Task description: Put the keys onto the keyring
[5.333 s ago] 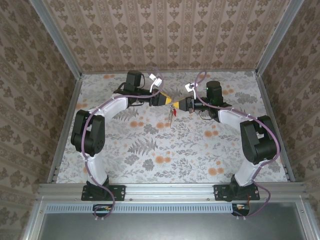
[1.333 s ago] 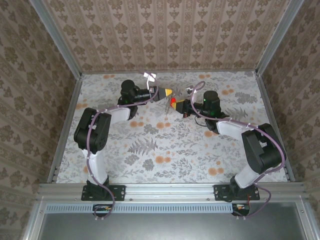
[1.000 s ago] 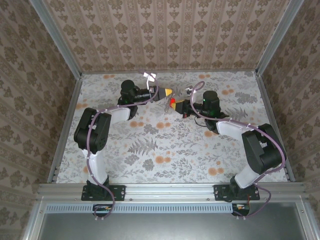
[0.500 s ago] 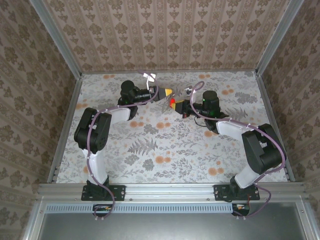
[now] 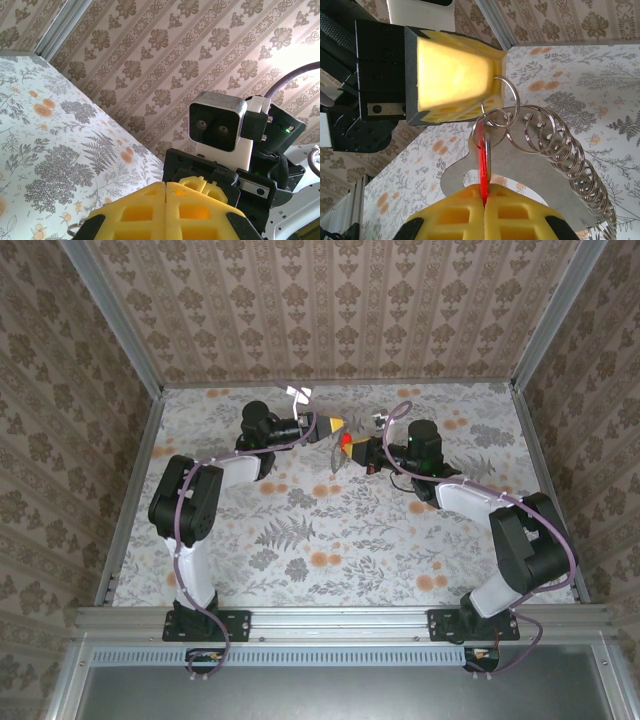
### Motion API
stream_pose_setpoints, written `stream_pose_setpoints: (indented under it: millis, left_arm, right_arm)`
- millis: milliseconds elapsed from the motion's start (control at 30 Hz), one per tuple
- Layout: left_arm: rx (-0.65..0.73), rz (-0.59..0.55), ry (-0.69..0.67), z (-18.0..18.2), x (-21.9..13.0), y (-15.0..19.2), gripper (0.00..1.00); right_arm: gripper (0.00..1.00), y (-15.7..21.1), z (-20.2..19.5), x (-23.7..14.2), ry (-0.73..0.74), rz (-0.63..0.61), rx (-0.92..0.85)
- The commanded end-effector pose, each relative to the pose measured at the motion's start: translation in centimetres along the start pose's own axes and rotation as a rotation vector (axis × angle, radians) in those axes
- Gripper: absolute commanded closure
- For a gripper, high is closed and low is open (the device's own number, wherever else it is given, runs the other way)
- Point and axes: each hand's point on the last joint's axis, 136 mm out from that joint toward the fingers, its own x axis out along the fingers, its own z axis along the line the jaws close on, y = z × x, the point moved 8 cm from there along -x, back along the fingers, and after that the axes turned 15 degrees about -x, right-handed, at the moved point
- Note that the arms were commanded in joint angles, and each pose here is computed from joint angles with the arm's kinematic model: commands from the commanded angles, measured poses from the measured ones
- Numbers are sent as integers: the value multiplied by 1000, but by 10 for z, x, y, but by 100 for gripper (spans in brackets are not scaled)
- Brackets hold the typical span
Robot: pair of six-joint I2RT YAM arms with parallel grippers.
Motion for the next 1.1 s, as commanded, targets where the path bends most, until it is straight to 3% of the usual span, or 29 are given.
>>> stream_pose_setpoints:
  millis: [0, 133, 367, 600, 733, 1067]
  left_arm:
    - [26, 16, 4, 6, -3, 3, 100]
    - [45, 5, 6, 1, -4, 3, 100]
    - [61, -15, -1, -1, -6, 2, 100]
    - [37, -51, 17, 3, -10, -3, 100]
    - [29, -53, 17, 6, -10, -1, 100]
    - [-2, -57, 12, 22, -12, 4, 100]
  right_arm:
    - [100, -19, 1, -2, 16, -47, -41]
    - [100, -15, 0, -2, 17, -36, -32]
    - [85, -9, 0, -3, 20, -25, -21]
    - [84, -4, -2, -3, 24, -14, -10]
    - [72, -1, -2, -4, 24, -10, 1]
    - [64, -11, -13, -28, 56, -103, 57]
